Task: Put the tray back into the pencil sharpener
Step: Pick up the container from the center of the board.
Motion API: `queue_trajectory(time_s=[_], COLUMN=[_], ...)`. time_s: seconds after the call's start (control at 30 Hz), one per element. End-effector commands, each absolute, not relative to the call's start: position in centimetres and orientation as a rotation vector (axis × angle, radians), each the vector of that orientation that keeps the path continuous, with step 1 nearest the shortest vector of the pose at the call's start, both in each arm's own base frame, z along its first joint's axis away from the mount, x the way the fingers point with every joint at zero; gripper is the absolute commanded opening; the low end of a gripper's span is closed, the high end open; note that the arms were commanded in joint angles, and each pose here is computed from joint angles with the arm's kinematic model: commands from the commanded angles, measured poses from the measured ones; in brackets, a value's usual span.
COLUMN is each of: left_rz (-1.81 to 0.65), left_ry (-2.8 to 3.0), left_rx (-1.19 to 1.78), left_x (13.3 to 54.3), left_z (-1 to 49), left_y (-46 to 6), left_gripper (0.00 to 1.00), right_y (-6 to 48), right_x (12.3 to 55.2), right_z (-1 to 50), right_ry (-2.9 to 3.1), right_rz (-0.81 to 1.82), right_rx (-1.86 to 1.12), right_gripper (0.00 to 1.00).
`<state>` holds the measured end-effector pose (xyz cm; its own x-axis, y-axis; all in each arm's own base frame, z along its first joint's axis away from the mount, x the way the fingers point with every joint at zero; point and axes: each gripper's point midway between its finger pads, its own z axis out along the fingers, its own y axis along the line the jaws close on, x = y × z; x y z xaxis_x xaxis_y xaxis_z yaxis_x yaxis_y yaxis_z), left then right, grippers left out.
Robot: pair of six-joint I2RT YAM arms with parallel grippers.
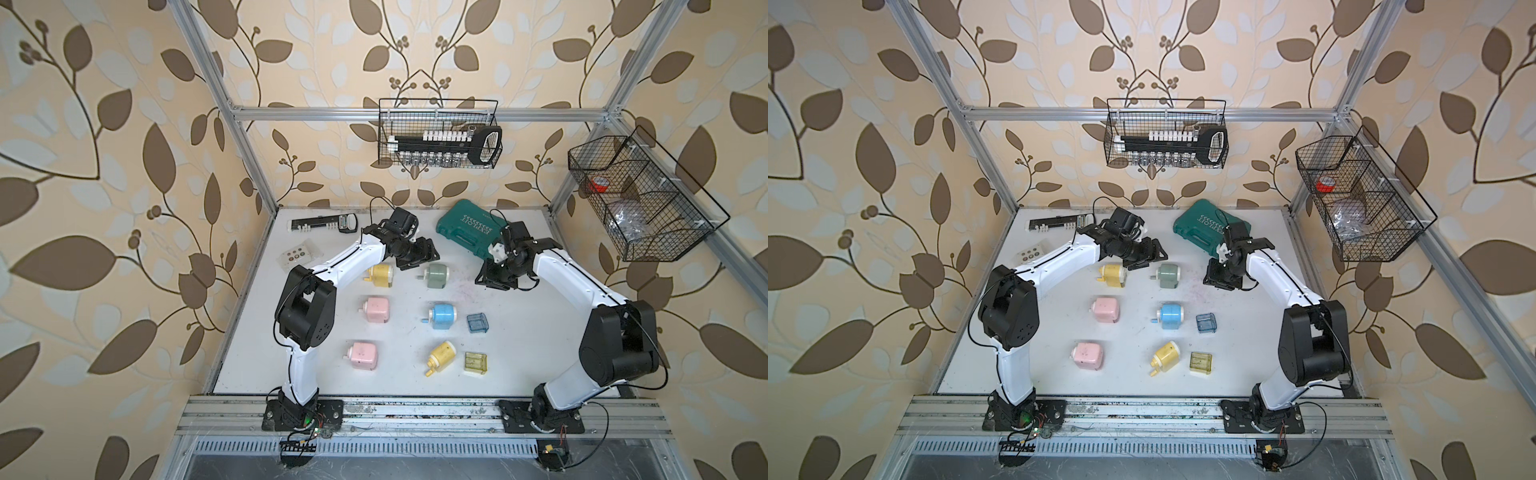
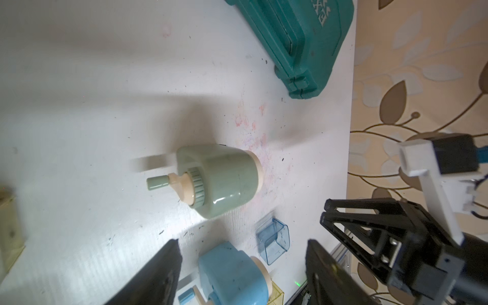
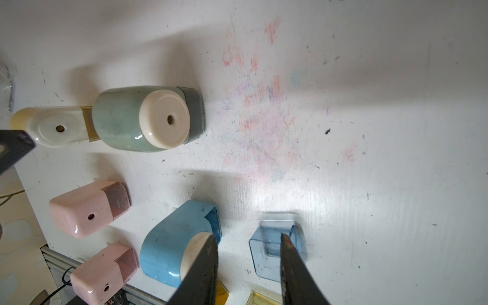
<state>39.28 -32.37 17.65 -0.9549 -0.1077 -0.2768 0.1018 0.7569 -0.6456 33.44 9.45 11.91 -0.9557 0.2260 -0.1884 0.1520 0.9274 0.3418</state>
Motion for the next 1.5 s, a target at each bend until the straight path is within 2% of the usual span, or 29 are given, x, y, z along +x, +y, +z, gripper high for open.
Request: queue_trajectory(time_s=[0.0, 0.3, 0.6, 0.97, 1.0, 1.47], left_rz=[-0.941, -0.874, -0.834, -0.828, -0.848, -0.828], left_ry=[2.615, 2.65, 2.677, 2.681, 2.653, 2.67], left_rx=[0.074, 0.084, 0.073, 0.04, 0.042, -0.004], left_x=[36.5, 30.6, 27.4, 25.6, 25.4, 25.2], left_z=[21.1, 19.2, 16.5, 15.2, 16.2, 15.3], left_y=[-31.0, -29.6, -29.5, -29.3, -29.1, -28.5], left_gripper=[0.74, 0.73, 0.72, 0.72, 0.72, 0.7], right_y=[8.7, 7.6, 7.1, 8.0, 8.0, 8.3], right_x=[31.9, 29.2, 27.7, 27.1, 27.2, 26.5], right_z=[12.2, 11.8, 9.1, 6.7, 6.6, 3.6], right_ry=[2.858, 2.842, 2.877, 2.911, 2.911, 2.987], right_rz=[0.442, 0.373, 0.297, 0.207, 0.198, 0.106], right_rx=[0.248, 0.206, 0.212, 0.17, 0.171, 0.117], right_gripper=[0.36, 0.36, 0.34, 0.36, 0.35, 0.35])
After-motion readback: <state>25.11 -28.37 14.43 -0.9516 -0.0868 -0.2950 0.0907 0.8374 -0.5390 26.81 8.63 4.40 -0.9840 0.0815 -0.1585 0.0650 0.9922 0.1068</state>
